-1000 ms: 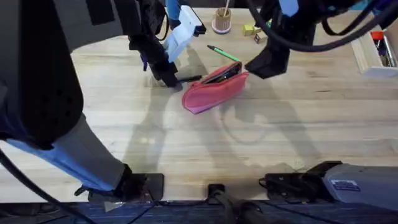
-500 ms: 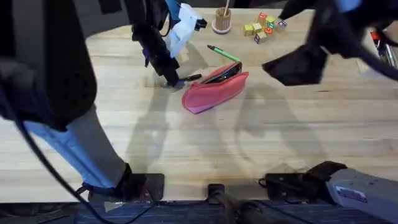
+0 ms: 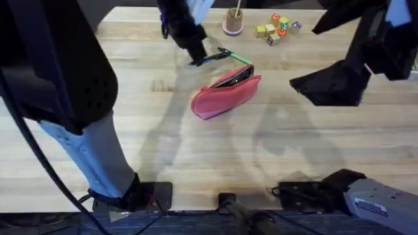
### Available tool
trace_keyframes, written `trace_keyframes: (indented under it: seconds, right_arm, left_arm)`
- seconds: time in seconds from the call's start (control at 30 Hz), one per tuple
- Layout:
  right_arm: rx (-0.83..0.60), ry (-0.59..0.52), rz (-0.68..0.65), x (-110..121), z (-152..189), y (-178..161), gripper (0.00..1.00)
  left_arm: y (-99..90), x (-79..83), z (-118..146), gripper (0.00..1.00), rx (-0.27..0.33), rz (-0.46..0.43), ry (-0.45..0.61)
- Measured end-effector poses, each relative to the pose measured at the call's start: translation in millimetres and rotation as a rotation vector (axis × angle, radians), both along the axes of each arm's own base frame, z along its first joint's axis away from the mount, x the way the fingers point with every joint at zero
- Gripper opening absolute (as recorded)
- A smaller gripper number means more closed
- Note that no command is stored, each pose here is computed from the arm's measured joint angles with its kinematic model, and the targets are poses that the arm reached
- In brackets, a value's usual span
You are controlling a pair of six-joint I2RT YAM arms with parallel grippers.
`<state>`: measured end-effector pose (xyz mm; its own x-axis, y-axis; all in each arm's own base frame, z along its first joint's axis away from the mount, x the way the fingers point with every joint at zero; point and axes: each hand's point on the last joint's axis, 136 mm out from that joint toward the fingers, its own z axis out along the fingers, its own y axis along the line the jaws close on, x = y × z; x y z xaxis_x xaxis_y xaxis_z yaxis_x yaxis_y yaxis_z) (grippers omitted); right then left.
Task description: Unzip the bag, pick up the pens from the table one at a time and place them inside, then zip the bag closed.
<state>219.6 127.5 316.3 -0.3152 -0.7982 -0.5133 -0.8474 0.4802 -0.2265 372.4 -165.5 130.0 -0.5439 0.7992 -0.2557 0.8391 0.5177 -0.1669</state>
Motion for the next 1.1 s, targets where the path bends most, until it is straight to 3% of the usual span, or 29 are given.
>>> trace_keyframes:
  seconds: [0.2,0.33,0.37,0.57,0.83,1.1]
  right_arm:
    - [-0.001,0.037,-0.023,-8,-3,-4,0.998]
    - [0.004,0.032,-0.026,-10,-1,-4,0.997]
    - [0.005,0.029,-0.026,-11,-1,-5,0.998]
    - [0.005,0.029,-0.026,-11,-1,-5,0.998]
    - [0.005,0.029,-0.026,-11,-1,-5,0.998]
    - [0.005,0.029,-0.026,-11,-1,-5,0.998]
  left_arm:
    - [-35.8,-20.3,15,0.042,-0.047,-0.018,0.047]
    - [-58.0,-39.7,21,0.042,-0.121,-0.025,0.125]
    - [-69.9,-47.1,25,0.042,-0.166,-0.021,0.158]
    - [-86.9,-57.6,31,0.043,-0.225,-0.014,0.207]
    - [-112.5,-53.4,36,0.043,-0.278,-0.022,0.168]
    - [-114.4,-42.7,33,0.043,-0.253,0.033,0.133]
